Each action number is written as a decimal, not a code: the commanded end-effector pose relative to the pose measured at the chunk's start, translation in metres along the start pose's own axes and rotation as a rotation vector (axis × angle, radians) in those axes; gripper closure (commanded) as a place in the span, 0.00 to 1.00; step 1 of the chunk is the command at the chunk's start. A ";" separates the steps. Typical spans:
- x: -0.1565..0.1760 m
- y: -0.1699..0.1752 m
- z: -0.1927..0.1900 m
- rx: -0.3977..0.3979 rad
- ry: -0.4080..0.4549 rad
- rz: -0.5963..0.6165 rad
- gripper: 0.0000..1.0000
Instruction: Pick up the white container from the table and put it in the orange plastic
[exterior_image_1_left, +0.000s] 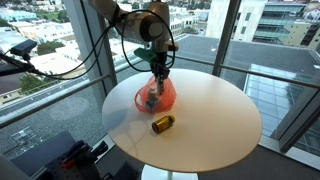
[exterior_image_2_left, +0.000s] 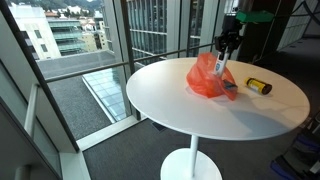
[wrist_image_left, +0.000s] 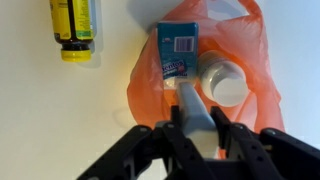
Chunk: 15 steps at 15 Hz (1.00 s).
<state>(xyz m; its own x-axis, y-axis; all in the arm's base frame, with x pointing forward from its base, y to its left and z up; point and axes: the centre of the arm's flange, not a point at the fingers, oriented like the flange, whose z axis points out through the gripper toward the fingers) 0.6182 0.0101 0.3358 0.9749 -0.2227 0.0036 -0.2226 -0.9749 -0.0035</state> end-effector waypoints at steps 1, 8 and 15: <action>0.024 -0.016 -0.001 -0.006 0.007 0.016 0.89; 0.037 -0.030 0.018 -0.013 0.003 0.008 0.89; 0.038 -0.030 0.035 -0.026 -0.019 0.006 0.88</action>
<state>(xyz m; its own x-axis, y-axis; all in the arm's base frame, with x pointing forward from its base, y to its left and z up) 0.6522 0.0298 0.2971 0.9773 -0.2111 -0.0152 -0.2111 -0.9775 0.0037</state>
